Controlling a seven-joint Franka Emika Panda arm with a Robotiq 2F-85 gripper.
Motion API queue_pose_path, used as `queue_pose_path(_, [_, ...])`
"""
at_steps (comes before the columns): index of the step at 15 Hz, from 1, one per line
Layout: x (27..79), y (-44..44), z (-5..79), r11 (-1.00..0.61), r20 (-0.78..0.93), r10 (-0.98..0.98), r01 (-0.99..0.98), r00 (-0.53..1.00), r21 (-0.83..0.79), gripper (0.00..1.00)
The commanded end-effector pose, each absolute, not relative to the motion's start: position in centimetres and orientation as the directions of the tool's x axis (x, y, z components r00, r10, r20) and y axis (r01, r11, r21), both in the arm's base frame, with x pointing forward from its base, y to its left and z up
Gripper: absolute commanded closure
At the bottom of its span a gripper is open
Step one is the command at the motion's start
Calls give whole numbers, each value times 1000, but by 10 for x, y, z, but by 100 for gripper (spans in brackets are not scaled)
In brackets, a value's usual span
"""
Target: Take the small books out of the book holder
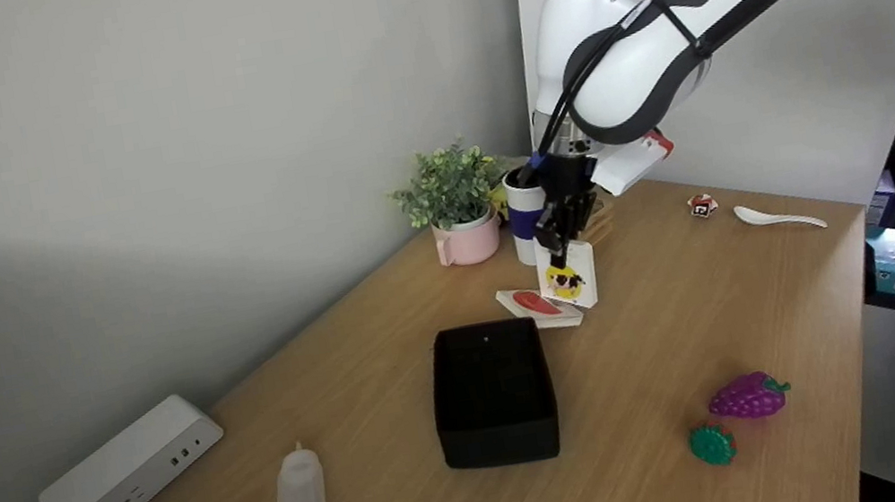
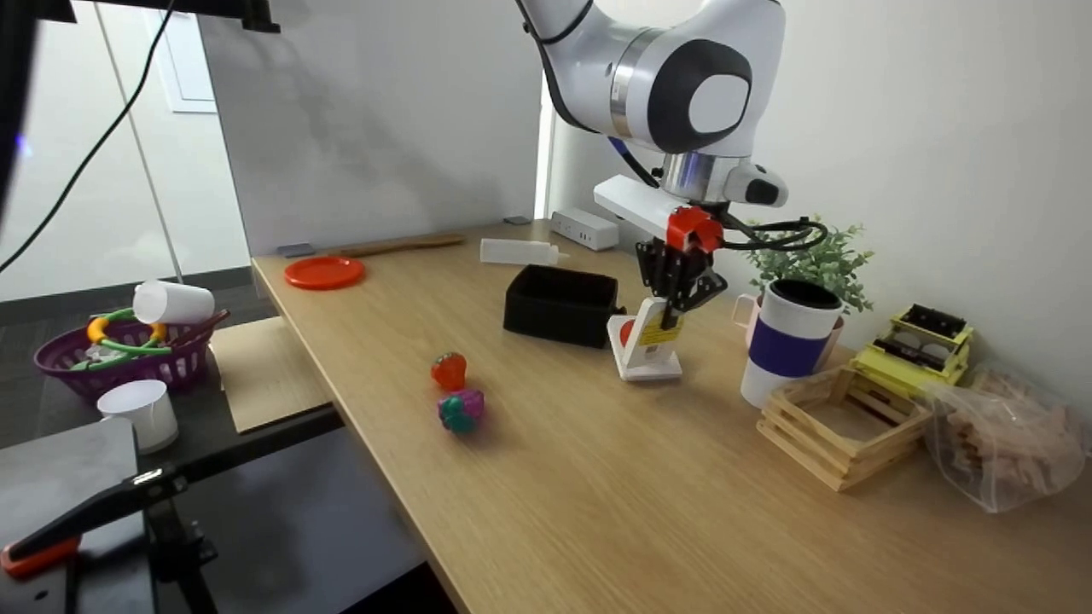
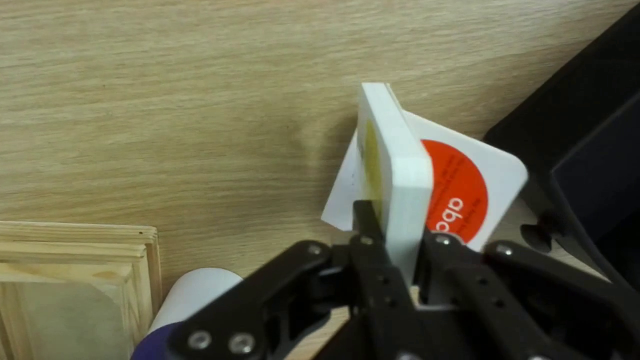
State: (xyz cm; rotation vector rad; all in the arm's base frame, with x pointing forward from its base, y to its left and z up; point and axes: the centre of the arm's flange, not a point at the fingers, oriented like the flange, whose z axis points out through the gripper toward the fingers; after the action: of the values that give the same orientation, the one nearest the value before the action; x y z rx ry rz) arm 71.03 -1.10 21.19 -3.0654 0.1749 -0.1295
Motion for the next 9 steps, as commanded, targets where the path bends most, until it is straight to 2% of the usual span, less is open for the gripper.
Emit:
queue_pose_path(1, [729,-11,214,-993,59,-88,-83,994,-85,96])
queue_pose_path(9, [737,-13,213,-993,38,-103,-101,994,-67,96])
